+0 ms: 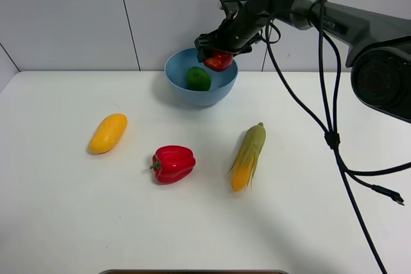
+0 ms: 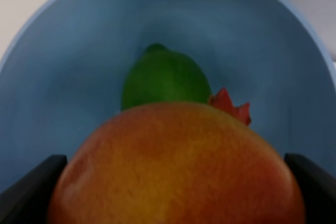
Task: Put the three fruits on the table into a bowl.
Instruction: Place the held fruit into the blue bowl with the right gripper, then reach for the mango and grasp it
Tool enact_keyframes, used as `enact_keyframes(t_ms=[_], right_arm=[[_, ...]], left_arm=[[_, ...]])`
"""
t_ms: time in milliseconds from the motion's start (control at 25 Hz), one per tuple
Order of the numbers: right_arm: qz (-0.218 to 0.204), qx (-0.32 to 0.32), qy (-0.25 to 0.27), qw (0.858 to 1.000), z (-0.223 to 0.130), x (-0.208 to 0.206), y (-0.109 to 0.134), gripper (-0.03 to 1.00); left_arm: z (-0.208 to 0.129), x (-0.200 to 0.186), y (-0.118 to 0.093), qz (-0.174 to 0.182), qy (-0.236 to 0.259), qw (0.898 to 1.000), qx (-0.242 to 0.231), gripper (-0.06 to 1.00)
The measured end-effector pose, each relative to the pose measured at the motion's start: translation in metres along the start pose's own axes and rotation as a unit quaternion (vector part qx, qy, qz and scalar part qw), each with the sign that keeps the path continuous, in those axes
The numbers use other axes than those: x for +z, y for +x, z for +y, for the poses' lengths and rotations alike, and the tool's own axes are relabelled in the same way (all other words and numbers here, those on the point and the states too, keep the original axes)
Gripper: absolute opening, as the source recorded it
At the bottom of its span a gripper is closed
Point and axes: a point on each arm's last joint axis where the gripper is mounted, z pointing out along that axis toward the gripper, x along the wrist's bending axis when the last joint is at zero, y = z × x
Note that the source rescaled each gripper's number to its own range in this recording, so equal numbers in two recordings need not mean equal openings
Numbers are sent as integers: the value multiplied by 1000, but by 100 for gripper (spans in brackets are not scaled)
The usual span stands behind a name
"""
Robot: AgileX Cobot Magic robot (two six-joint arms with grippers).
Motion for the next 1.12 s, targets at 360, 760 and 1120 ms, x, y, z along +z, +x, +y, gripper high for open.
enact_keyframes(t_ms=[360, 760, 1120], right_arm=[[-11, -10, 0, 1000, 0, 0, -2, 83], [-5, -9, 14, 1000, 0, -7, 1, 100], [-28, -50, 34, 998, 16, -117, 20, 100]], left_arm=[[0, 0, 0, 0, 0, 1000, 0, 100], [0, 0, 0, 0, 0, 1000, 0, 100], [0, 0, 0, 0, 0, 1000, 0, 100]])
